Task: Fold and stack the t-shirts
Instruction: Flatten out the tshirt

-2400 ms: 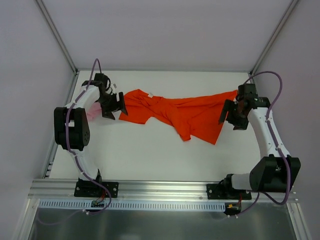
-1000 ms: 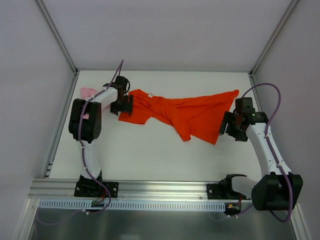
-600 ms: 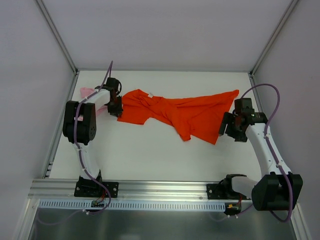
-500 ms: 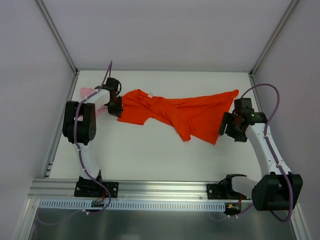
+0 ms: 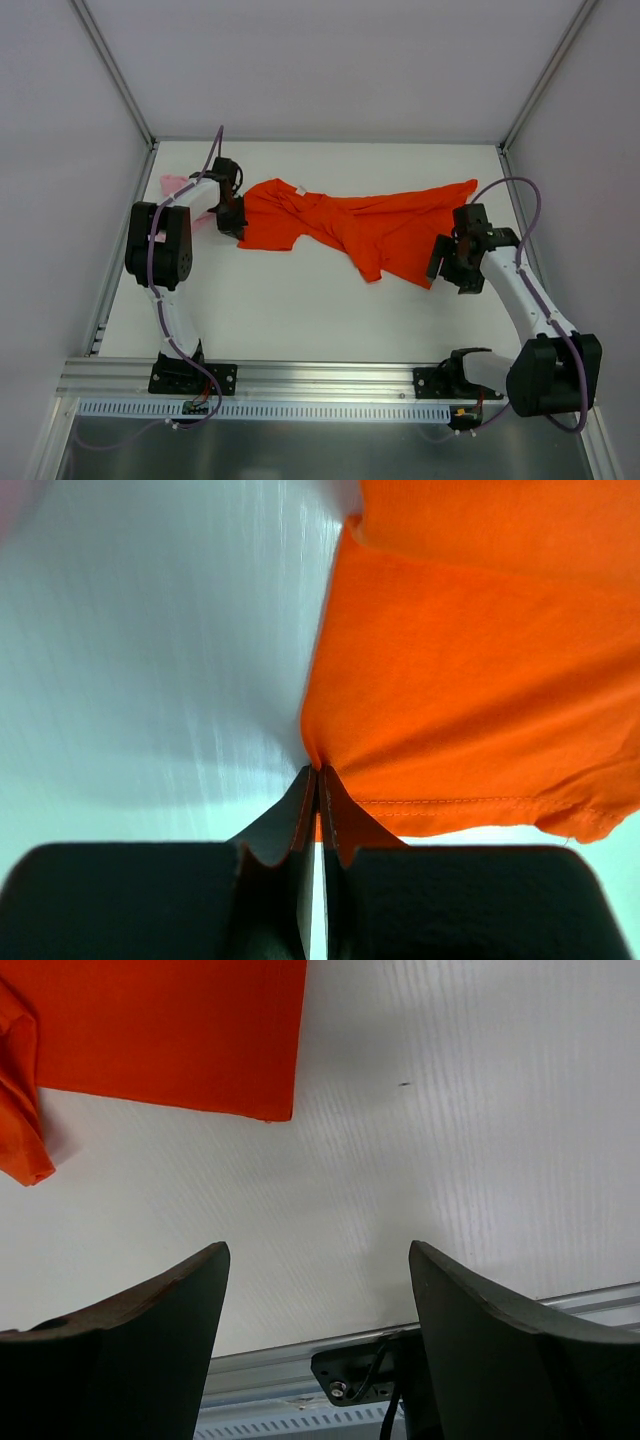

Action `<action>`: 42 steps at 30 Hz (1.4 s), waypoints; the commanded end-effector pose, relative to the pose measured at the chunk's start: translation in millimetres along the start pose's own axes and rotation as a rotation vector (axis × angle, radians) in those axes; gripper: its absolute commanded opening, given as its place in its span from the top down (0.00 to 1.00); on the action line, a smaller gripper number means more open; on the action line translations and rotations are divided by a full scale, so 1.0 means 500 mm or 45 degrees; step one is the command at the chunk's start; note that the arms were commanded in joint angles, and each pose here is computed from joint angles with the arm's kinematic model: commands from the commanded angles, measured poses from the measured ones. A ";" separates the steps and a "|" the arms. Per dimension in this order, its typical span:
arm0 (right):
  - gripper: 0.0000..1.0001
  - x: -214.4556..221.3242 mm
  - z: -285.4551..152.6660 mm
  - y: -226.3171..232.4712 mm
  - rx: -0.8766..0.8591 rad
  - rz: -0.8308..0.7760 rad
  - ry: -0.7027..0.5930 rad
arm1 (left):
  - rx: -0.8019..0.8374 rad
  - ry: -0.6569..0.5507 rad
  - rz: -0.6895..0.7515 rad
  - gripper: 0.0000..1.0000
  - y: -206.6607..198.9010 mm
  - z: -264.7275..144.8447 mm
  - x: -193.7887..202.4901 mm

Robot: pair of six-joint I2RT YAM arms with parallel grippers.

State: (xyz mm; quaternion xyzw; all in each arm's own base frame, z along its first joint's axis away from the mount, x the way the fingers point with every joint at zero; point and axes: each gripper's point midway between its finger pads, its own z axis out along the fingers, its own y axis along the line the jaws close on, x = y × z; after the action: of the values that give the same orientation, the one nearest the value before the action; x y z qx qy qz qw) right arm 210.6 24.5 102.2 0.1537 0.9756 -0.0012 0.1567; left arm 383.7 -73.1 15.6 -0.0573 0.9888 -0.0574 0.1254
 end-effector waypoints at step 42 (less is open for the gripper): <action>0.21 -0.096 0.175 0.099 0.075 0.216 -0.121 | 0.094 -0.016 0.077 1.00 -0.030 -0.099 0.016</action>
State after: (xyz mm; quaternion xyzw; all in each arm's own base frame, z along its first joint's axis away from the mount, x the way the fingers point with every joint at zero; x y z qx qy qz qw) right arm 286.5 54.3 36.2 0.2131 0.9610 -0.0198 0.1750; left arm 367.0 -82.8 58.3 -0.0440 0.9855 -0.0887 0.1380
